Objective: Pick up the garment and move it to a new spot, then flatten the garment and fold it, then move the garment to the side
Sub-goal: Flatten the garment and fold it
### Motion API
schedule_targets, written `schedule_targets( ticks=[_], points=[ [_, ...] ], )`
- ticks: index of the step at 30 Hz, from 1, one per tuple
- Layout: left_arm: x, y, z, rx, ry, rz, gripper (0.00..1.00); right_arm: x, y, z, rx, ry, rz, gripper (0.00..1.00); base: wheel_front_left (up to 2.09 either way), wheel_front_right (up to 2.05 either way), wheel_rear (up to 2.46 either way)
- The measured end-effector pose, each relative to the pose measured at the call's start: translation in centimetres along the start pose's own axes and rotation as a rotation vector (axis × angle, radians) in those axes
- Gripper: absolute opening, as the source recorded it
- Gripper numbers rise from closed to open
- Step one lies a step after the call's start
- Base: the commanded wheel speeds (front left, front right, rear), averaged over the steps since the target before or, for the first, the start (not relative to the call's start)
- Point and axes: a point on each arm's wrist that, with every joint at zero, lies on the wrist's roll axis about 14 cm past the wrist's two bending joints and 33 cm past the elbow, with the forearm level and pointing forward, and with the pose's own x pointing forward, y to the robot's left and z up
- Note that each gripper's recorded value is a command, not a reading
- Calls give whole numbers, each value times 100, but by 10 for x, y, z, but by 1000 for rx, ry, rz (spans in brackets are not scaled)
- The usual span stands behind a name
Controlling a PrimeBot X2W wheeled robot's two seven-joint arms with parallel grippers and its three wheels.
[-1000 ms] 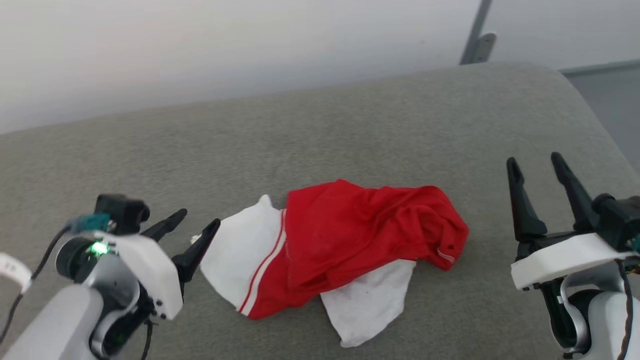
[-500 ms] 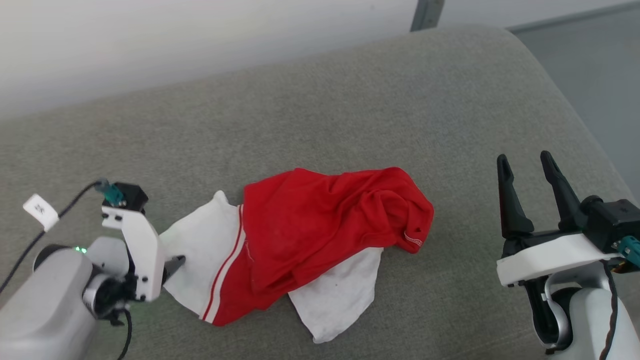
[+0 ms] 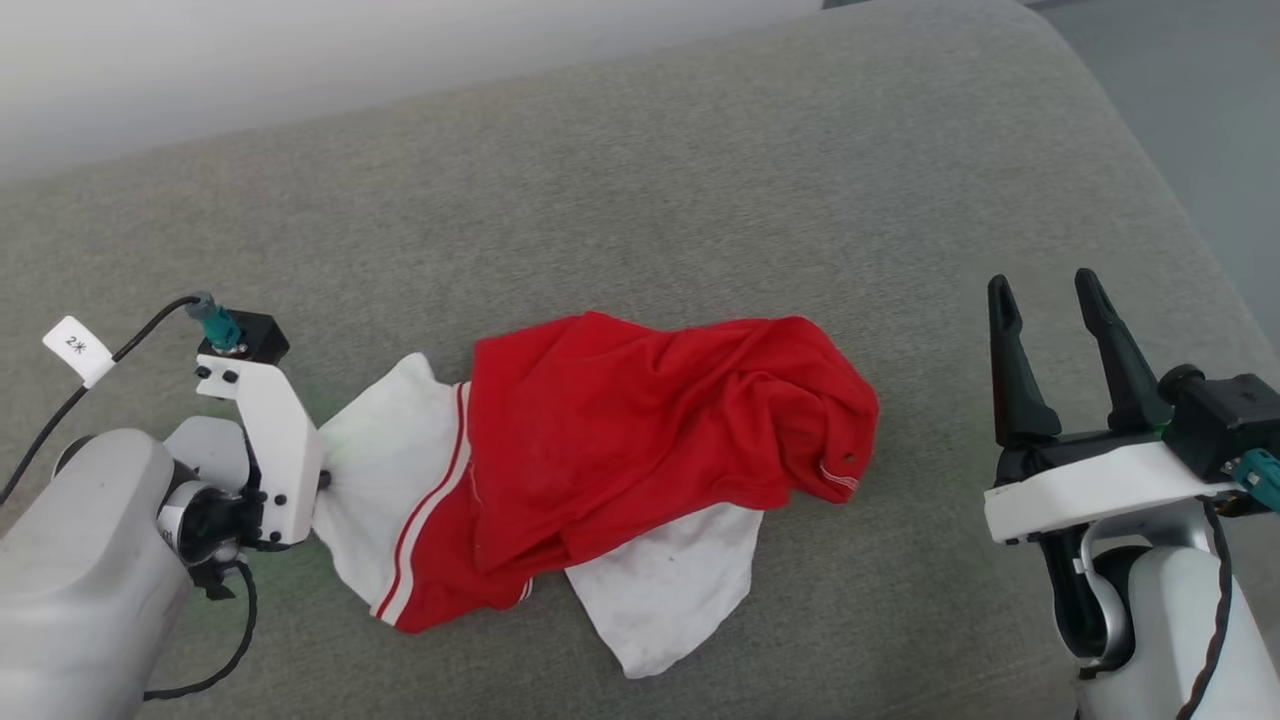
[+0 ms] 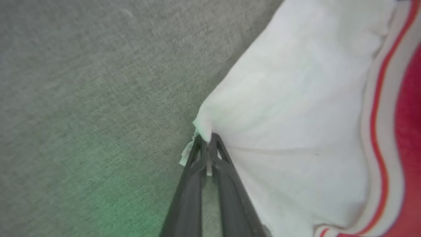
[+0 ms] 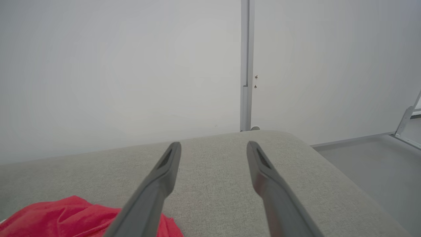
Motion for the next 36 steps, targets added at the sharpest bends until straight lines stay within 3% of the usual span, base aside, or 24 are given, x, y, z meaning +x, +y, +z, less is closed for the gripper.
schedule_targets(
  ticks=[7,11,14,18,22,25,26,27,28,36],
  points=[
    [-14,13,4,-33,-74,10,0,11,10,-1,11,-9,24,100,0,0,0],
    [-38,47,5,-80,-139,89,0,16,16,1,12,-20,42,100,0,0,0],
    [-63,91,-14,-137,-146,202,0,20,25,2,16,-23,63,100,0,0,0],
    [-85,121,-37,-204,-152,287,0,23,35,3,21,-21,90,100,0,0,0],
    [-92,136,-86,-305,-84,333,0,26,46,1,30,-17,117,100,0,0,0],
    [-92,132,-94,-355,-104,316,0,27,52,-1,29,-11,133,100,0,0,0],
    [-93,131,-95,-355,-109,315,9,27,54,-1,30,-10,139,100,0,0,0],
    [-94,130,-95,-353,-118,314,49,26,55,-1,31,-7,143,100,0,0,0],
    [-96,129,-93,-350,-132,312,100,26,56,-1,32,-3,147,100,0,0,0],
    [-128,102,-40,-232,-266,271,100,19,63,3,37,-7,166,100,0,0,0]
  ],
)
